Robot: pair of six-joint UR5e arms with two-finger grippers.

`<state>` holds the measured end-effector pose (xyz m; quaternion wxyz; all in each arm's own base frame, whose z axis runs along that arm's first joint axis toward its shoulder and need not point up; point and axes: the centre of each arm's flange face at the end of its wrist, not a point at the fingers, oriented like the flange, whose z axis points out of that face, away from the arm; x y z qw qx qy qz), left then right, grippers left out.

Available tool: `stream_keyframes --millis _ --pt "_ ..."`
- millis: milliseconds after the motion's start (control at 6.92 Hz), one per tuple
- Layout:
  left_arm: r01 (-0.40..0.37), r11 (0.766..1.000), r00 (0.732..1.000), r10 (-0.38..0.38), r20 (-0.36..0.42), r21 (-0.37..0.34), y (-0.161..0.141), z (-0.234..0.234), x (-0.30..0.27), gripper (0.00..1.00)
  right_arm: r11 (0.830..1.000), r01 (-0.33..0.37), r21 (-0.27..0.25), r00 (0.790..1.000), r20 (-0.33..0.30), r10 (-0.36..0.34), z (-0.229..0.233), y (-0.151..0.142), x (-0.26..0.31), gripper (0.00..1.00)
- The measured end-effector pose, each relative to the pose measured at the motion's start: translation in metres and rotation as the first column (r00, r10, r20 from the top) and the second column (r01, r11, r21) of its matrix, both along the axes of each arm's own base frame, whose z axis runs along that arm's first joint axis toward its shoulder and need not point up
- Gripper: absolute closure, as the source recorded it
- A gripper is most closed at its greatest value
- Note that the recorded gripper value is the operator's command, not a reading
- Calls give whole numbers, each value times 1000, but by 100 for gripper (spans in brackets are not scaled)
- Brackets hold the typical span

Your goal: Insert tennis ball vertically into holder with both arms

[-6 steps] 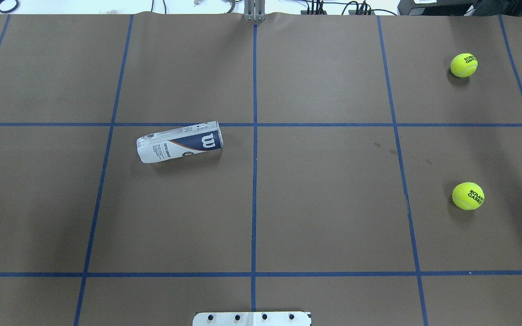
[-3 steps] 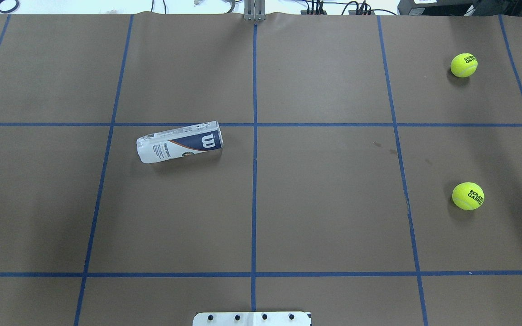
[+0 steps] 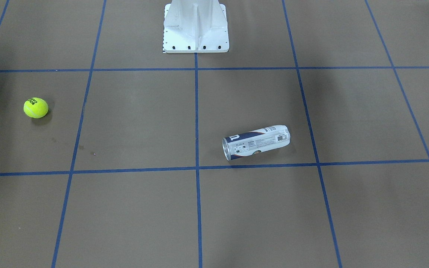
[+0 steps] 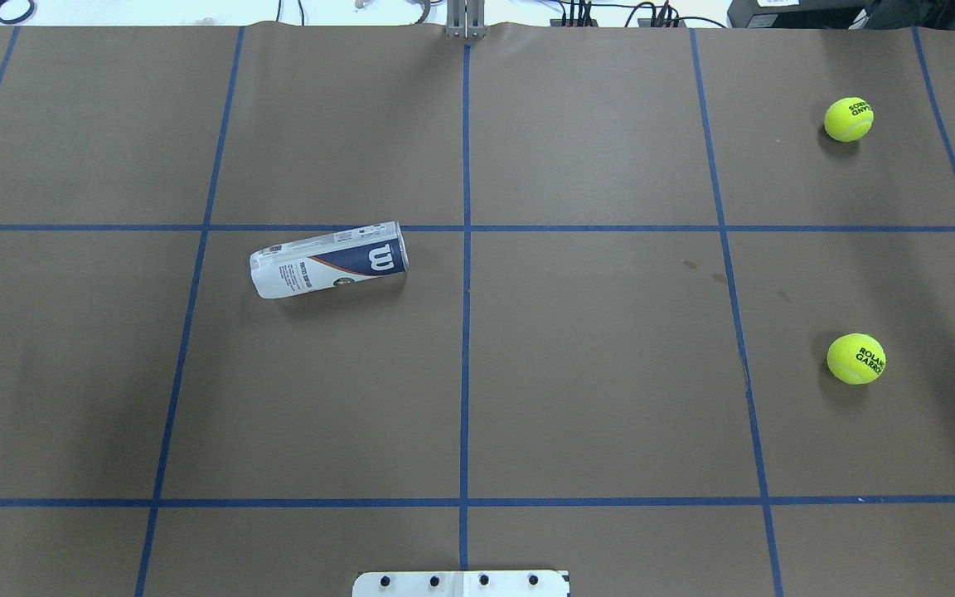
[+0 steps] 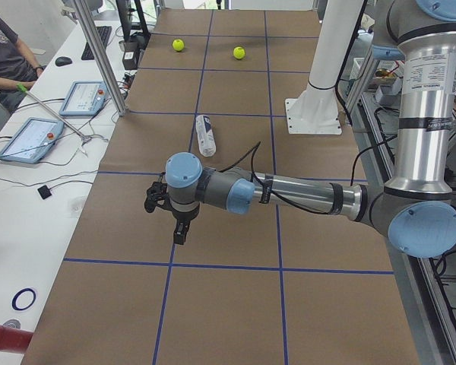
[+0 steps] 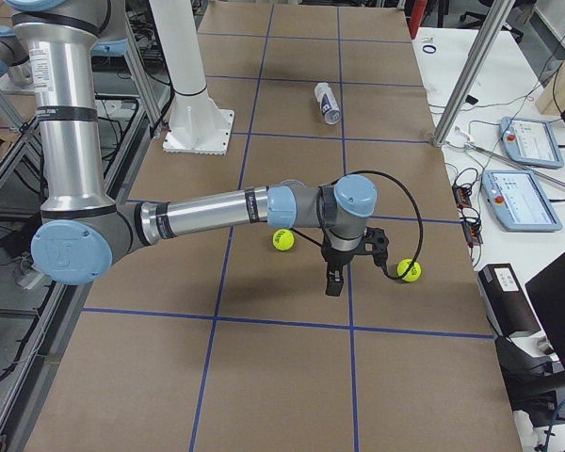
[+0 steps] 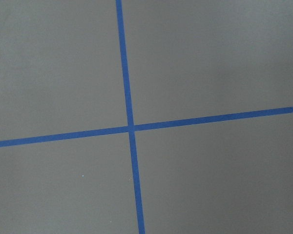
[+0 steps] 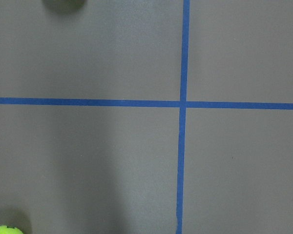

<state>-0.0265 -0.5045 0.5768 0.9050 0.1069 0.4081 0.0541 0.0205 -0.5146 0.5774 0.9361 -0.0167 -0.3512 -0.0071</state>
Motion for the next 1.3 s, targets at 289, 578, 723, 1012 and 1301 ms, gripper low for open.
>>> stream_keyframes --millis 289,578,723,1012,1301 --pt "-39 996 998 43 -45 81 -2 -15 19 1 1000 -1 -10 1000 0 1 3 2 0 1" --pt "-148 974 985 161 -65 174 -23 -59 83 1 1000 -1 -15 1000 0 1 4 3 0 1" --pt "-189 953 975 210 -70 235 -39 -92 112 6 1000 -2 -17 1000 0 2 4 3 0 1" --pt "-238 907 956 282 -82 346 -55 -160 158 7 1000 -3 -20 1000 -1 3 5 4 0 1" --pt "-270 872 935 339 -107 408 -54 -223 210 21 1000 -4 -21 1000 7 4 4 4 0 1"
